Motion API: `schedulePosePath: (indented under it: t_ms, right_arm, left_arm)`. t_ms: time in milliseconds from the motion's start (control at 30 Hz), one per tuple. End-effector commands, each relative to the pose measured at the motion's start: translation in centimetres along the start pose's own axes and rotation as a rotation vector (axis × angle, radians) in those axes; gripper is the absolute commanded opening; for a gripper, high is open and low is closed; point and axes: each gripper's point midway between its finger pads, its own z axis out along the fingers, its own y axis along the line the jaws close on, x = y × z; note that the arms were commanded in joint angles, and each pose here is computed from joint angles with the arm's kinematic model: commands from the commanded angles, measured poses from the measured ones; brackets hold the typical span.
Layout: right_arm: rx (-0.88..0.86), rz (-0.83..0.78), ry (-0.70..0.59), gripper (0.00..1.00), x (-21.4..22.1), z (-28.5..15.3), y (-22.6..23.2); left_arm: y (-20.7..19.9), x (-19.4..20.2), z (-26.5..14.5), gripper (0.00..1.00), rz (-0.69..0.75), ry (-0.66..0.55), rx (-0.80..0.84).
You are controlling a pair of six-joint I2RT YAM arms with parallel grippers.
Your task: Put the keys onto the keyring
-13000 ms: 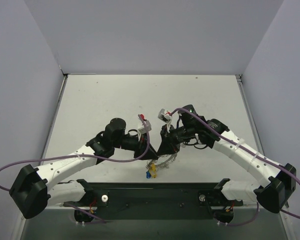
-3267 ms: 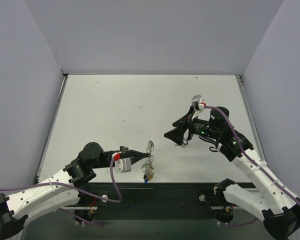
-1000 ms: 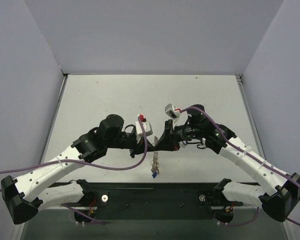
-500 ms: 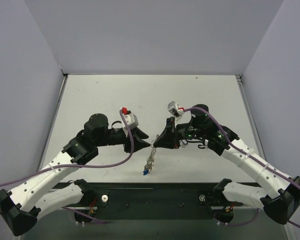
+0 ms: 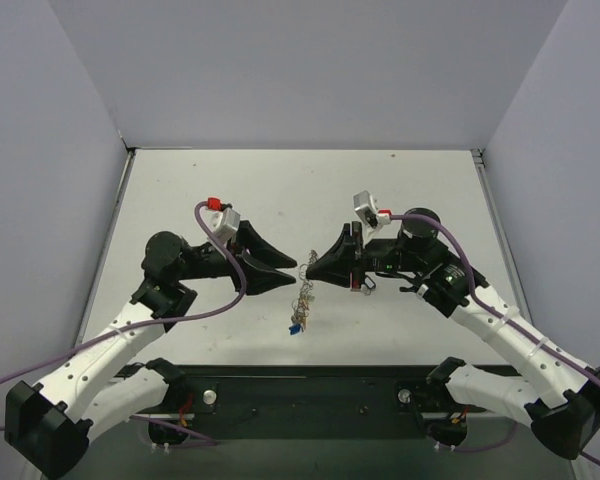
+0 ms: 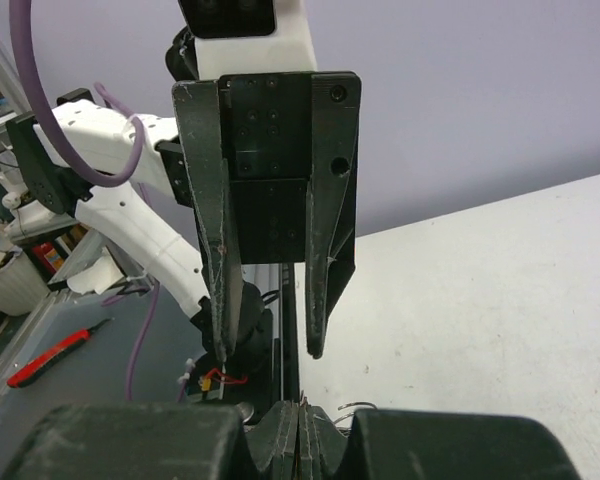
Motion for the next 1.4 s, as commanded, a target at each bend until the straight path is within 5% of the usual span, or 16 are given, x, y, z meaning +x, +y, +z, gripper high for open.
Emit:
schedulePosePath:
  t_ms: [0, 200, 767, 1367]
  right_arm:
    - [-0.081, -0.163, -0.135, 0.00, -5.2, -0.3, 2.1]
    - [-0.086, -0.184, -0.146, 0.00, -6.1, -0.3, 2.1]
    - [-0.099, -0.192, -0.149, 0.00, -6.5, -0.4, 2.4]
    - [-0.086, -0.184, -0.152, 0.00, -6.5, -0.4, 2.2]
  left_arm:
    - [-2.9, -2.1, 0.2, 0.46, 0.044, -0.038, 0.168]
    - [-2.2, -2.2, 0.7, 0.36, 0.030, -0.023, 0.162]
    - [-0.2, -2.7, 0.6, 0.45, 0.079, -0.061, 0.032]
    - [-0.1, -0.9, 2.2, 0.24, 0.054, 0.020, 0.052]
